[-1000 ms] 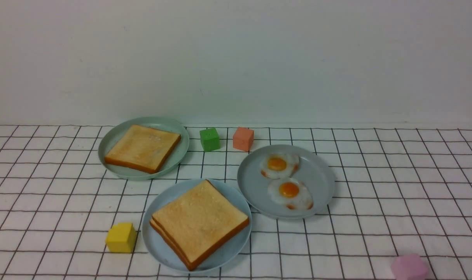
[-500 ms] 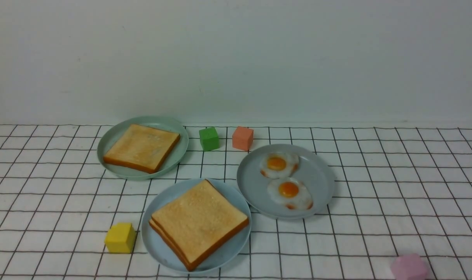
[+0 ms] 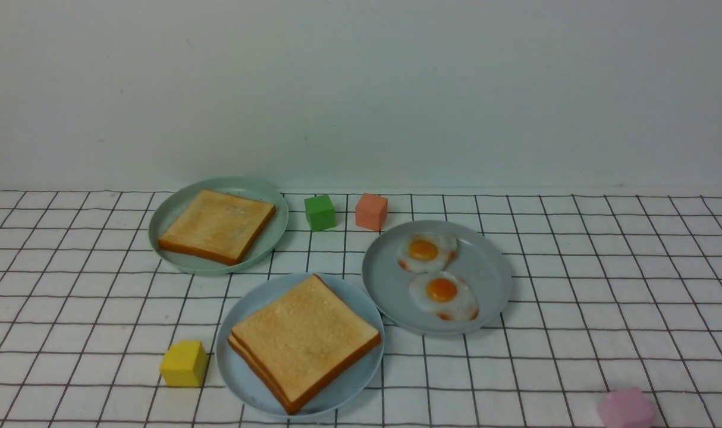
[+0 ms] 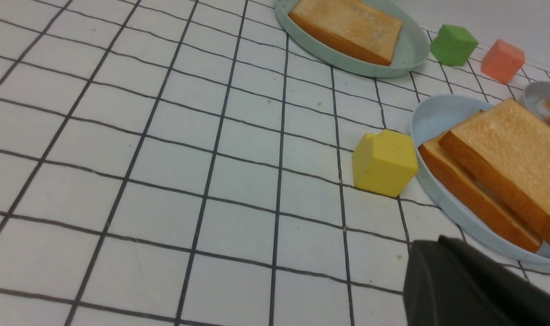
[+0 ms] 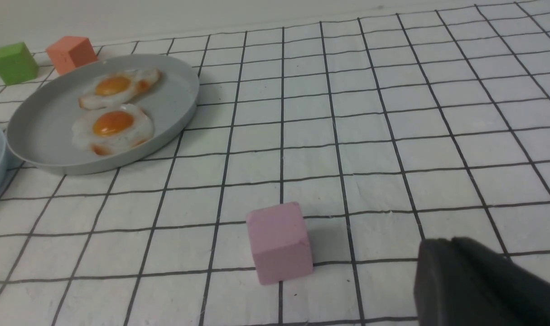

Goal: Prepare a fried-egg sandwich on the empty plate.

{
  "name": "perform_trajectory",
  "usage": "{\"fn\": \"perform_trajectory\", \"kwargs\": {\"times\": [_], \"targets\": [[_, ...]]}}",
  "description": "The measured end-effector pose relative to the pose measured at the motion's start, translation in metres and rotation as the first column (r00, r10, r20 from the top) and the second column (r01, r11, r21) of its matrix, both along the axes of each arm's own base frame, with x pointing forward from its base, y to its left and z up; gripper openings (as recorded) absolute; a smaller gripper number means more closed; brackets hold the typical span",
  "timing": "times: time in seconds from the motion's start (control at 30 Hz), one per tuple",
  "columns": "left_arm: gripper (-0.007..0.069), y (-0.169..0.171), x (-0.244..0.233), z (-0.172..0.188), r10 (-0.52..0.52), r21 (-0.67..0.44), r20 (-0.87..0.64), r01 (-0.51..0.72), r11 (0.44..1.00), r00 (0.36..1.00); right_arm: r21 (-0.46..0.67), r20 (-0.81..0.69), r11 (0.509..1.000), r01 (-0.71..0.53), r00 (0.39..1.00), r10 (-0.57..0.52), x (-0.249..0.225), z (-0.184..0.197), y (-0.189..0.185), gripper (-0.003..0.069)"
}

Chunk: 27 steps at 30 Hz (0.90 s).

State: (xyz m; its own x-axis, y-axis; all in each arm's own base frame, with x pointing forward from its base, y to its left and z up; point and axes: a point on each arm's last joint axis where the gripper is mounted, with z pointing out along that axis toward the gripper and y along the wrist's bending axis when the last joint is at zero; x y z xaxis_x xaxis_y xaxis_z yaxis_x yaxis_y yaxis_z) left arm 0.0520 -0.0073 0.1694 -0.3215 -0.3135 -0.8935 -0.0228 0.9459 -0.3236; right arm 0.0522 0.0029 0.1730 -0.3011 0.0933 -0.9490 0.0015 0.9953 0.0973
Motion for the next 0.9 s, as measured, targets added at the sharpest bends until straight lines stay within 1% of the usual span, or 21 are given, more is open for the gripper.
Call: {"fn": "perform_trajectory", "kwargs": {"times": [0.9], "targets": [[-0.0006, 0.0, 0.0, 0.0, 0.0, 0.0, 0.0, 0.0, 1.0, 1.0, 0.0, 0.0, 1.0, 0.0, 1.0, 0.0, 0.0, 0.0, 0.0, 0.0071]]}}
